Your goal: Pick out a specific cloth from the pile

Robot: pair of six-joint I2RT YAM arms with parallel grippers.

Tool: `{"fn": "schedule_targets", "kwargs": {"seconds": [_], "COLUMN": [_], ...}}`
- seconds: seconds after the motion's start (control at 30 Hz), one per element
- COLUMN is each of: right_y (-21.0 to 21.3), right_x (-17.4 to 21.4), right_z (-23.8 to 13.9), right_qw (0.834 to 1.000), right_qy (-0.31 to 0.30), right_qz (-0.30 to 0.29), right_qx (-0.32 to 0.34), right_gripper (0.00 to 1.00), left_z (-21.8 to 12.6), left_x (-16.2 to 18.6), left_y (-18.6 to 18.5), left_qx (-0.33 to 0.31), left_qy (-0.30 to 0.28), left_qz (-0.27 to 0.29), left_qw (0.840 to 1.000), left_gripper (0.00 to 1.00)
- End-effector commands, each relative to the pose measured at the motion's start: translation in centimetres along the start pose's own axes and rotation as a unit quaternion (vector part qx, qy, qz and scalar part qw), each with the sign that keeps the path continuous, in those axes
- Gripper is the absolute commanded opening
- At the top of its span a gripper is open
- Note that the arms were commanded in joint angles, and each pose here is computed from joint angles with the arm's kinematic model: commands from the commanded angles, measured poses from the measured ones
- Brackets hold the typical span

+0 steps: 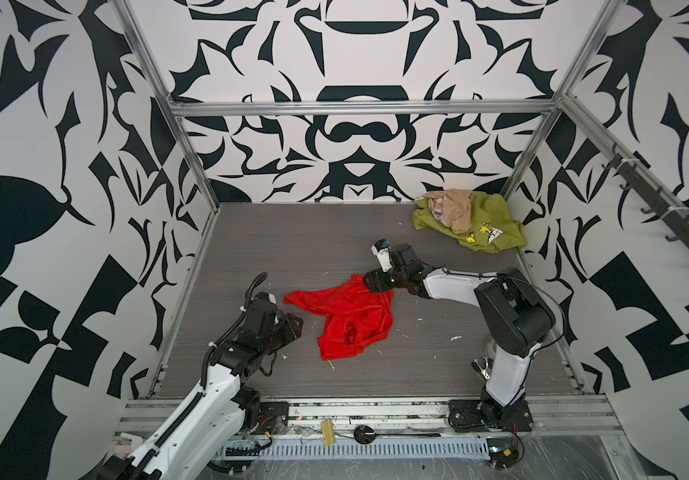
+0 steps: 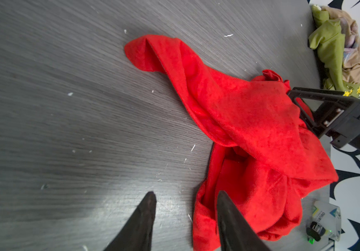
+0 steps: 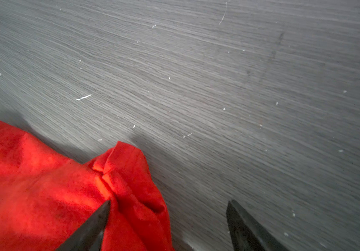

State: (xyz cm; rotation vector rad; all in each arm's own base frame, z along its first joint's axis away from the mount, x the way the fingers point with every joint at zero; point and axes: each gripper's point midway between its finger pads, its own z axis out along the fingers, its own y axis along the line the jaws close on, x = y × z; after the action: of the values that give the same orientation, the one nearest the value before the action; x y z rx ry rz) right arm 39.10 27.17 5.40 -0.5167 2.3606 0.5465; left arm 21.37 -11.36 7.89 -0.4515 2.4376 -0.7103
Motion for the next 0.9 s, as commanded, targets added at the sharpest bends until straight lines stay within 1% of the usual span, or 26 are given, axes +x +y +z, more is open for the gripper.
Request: {"fn": "schedule_targets", "kwargs": {"seconds": [0.0, 0.13, 0.27, 0.37, 0.47, 0.53, 0.57, 0.6, 0.7, 0.87], "right_y": [0.6, 1.0, 1.6, 2.2, 2.6, 2.7, 2.7, 2.6, 2.3, 2.2], "right_x": [-2.4, -3.4, -4.3, -5.0, -5.1, -5.3, -5.2, -5.3, -5.1, -4.8], "right_z": [-1.7, -3.1, -4.5, -5.5, -6.2, -6.8, -7.1, -7.5, -8.4, -9.5], "right_qw": [0.999, 0.999, 0.997, 0.996, 0.995, 0.995, 0.995, 0.995, 0.994, 0.994], "right_qy": [-0.037, -0.051, -0.068, -0.082, -0.089, -0.095, -0.096, -0.099, -0.105, -0.112], "right_qz": [-0.006, -0.011, -0.012, -0.008, -0.009, -0.011, -0.012, -0.012, -0.013, -0.017], "right_qx": [-0.006, -0.007, -0.015, -0.026, -0.032, -0.031, -0.029, -0.025, -0.013, -0.005], "right_gripper": [0.84, 0.85, 0.84, 0.84, 0.84, 0.85, 0.86, 0.88, 0.98, 0.99], "left_z": [-0.9, -1.3, -0.8, 0.8, 3.4, 4.7, 6.2, 7.0, 8.6, 9.7], "left_x": [-1.1, -2.5, -5.6, -8.6, -10.9, -12.0, -11.9, -12.1, -11.8, -10.5], "left_y": [-0.7, -1.7, -4.0, -5.7, -7.2, -7.6, -7.2, -7.2, -7.1, -6.4], "left_qx": [-0.001, 0.005, 0.025, 0.032, 0.047, 0.043, 0.034, 0.031, 0.034, 0.038], "left_qy": [-0.016, -0.037, -0.073, -0.086, -0.073, -0.066, -0.048, -0.041, -0.022, 0.002], "left_qz": [0.015, 0.033, 0.065, 0.085, 0.091, 0.098, 0.099, 0.097, 0.081, 0.065], "left_qw": [1.0, 0.999, 0.995, 0.992, 0.992, 0.992, 0.993, 0.994, 0.996, 0.997], "left_gripper": [0.53, 0.57, 0.59, 0.6, 0.61, 0.63, 0.64, 0.65, 0.67, 0.69]}}
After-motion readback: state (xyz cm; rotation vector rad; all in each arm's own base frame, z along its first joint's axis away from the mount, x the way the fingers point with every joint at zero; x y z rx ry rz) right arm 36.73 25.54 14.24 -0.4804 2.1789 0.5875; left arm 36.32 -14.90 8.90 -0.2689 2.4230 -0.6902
